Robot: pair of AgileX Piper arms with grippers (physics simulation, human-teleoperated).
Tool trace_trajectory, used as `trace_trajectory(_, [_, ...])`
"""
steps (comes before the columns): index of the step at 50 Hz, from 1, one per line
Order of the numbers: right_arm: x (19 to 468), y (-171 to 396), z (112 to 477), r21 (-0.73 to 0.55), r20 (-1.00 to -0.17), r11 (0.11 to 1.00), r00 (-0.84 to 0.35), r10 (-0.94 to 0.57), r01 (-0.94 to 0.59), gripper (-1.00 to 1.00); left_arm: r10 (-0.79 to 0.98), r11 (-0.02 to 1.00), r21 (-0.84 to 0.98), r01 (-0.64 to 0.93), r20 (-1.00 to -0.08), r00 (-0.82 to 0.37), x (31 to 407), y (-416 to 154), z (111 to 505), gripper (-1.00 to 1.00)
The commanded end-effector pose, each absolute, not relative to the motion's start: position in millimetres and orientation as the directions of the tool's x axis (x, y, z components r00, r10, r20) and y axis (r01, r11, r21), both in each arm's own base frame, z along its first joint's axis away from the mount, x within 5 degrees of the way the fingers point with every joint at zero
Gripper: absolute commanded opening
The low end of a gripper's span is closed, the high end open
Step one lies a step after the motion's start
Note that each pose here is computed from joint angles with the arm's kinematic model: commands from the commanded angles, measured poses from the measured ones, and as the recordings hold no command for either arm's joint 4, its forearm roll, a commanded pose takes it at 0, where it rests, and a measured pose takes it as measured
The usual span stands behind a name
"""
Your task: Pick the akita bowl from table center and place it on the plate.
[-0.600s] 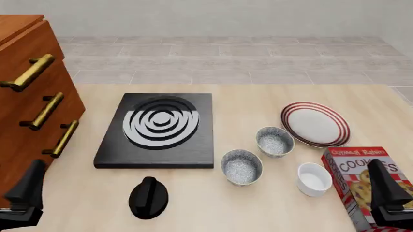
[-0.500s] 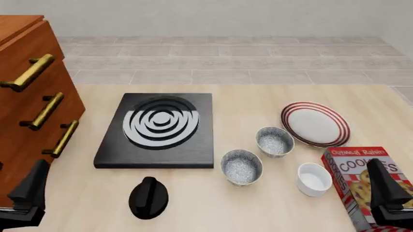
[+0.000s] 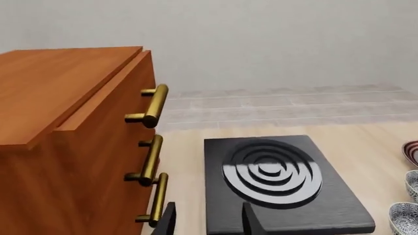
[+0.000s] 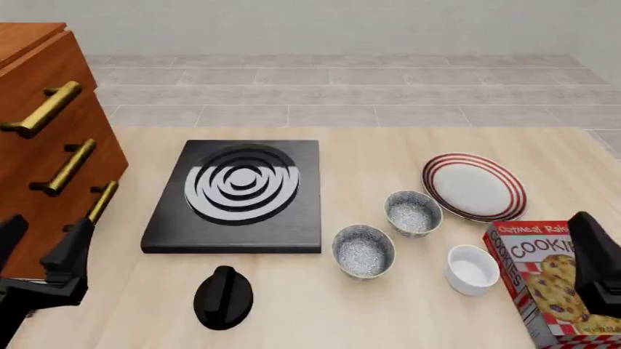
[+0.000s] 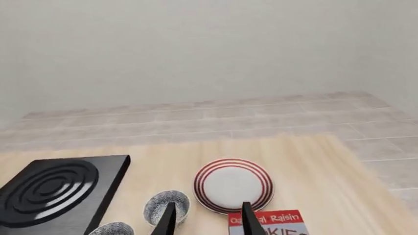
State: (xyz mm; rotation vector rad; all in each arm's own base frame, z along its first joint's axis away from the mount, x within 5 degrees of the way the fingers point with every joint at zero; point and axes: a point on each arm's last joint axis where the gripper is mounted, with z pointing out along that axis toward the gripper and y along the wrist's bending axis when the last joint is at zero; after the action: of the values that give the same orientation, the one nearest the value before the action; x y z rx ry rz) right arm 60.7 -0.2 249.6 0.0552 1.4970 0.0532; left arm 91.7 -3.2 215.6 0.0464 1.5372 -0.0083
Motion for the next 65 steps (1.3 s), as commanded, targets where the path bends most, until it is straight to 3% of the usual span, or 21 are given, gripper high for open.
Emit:
trace_trajectory(1, [63.9,3.2,294.0,0.06,-0.996,0.997,0.066,0.063,-0.054,1.0,0.013,1.0,0.014,0.022,-1.0,0.024,132.9,-3.0,203.9,1.0])
trace_trajectory(7, [77.1,8.5,309.0,0.026,-0.999,0.994,0.035,0.03,-0.111,1.0,0.009,0.999,0.009,0.031,-1.0,0.015,141.0,-4.3,198.2,1.0])
trace_trajectory(9, [79.6,11.7,336.9,-0.008,-1.0,0.989,-0.005,-0.009,-0.146,1.0,0.007,1.0,0.007,0.028,-1.0,0.014,144.7,-4.1,195.5,1.0])
trace_trajectory(17, [114.6,38.8,343.6,-0.136,-0.974,0.93,-0.127,-0.189,-0.342,1.0,0.001,1.0,0.001,0.016,-1.0,0.011,157.9,-2.5,183.0,1.0])
trace_trajectory(32, [114.4,57.4,383.2,-0.211,-0.956,0.853,-0.081,-0.282,-0.477,1.0,-0.013,1.0,-0.014,-0.008,-0.998,0.065,151.7,1.3,194.1,1.0])
trace_trajectory(38, [118.1,71.7,379.5,-0.29,-0.912,0.769,-0.079,-0.402,-0.569,1.0,-0.01,1.0,-0.011,-0.005,-0.998,0.066,150.6,0.8,195.2,1.0])
trace_trajectory(44, [123.1,80.5,382.6,-0.271,-0.897,0.746,-0.121,-0.425,-0.608,1.0,-0.002,1.0,-0.002,0.005,-0.998,0.068,149.2,-0.7,196.6,1.0])
trace_trajectory(56, [139.8,121.0,355.3,-0.232,-0.807,0.628,-0.214,-0.551,-0.742,1.0,0.006,1.0,0.007,0.016,-0.998,0.062,149.6,-2.4,195.7,1.0])
trace_trajectory(59, [143.5,128.3,349.6,-0.228,-0.792,0.613,-0.222,-0.568,-0.757,1.0,0.009,1.0,0.01,0.019,-0.998,0.059,150.2,-2.9,194.9,1.0])
trace_trajectory(62, [153.6,125.6,352.4,-0.223,-0.806,0.654,-0.241,-0.541,-0.723,1.0,0.01,1.0,0.012,0.021,-0.998,0.056,151.0,-3.2,194.0,1.0])
trace_trajectory(65, [155.5,133.2,339.8,-0.232,-0.779,0.619,-0.238,-0.58,-0.75,1.0,0.011,1.0,0.012,0.022,-0.999,0.051,152.7,-3.4,191.9,1.0])
